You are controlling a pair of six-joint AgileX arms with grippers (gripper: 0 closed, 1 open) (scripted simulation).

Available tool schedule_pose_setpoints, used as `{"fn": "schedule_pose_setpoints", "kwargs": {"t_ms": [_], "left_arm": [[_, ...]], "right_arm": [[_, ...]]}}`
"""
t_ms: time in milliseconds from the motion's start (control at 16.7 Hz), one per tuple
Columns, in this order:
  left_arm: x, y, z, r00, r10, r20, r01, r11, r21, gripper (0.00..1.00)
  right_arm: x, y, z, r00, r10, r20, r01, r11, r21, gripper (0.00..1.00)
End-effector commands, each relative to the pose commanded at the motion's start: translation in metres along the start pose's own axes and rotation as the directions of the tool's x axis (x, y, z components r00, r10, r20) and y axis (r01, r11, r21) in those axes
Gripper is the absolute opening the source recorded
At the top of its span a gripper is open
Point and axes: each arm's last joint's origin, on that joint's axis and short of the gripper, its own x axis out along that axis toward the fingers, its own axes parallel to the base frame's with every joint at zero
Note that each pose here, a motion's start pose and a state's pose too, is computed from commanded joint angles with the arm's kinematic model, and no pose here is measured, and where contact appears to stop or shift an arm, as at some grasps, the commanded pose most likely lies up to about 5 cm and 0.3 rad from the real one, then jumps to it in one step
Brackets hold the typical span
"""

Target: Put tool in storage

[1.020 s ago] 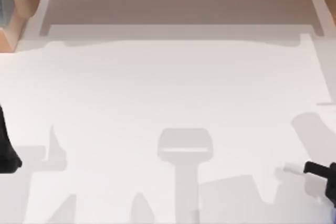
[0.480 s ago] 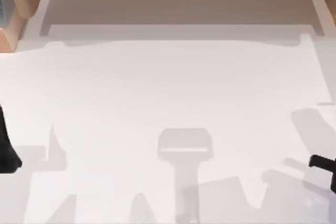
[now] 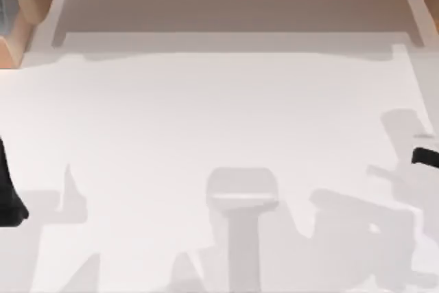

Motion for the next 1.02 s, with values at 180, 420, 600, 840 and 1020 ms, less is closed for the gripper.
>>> {"fn": "schedule_pose_setpoints", "kwargs": {"t_ms": [180, 420, 600, 840, 1020], "left_arm": [[0.000, 0.000, 0.000, 1.000, 0.000, 0.000, 0.000, 1.000, 0.000, 1.00], [0.000, 0.000, 0.000, 1.000, 0.000, 0.000, 0.000, 1.000, 0.000, 1.00], [0.000, 0.000, 0.000, 1.000, 0.000, 0.000, 0.000, 1.000, 0.000, 1.00], [0.000, 0.000, 0.000, 1.000, 0.000, 0.000, 0.000, 1.000, 0.000, 1.00], [0.000, 0.000, 0.000, 1.000, 0.000, 0.000, 0.000, 1.000, 0.000, 1.00]], "right_arm": [[-0.035, 0.000, 0.053, 0.996, 0.020, 0.084, -0.017, 0.999, -0.035, 0.00], [-0.083, -0.017, 0.134, 0.979, 0.022, 0.205, -0.004, 0.996, -0.086, 0.00], [-0.097, -0.043, 0.192, 0.969, 0.000, 0.249, 0.033, 0.991, -0.131, 0.00], [-0.071, -0.084, 0.255, 0.976, -0.030, 0.215, 0.075, 0.976, -0.205, 0.00], [-0.025, -0.109, 0.281, 0.992, -0.039, 0.118, 0.070, 0.961, -0.267, 0.00]]}}
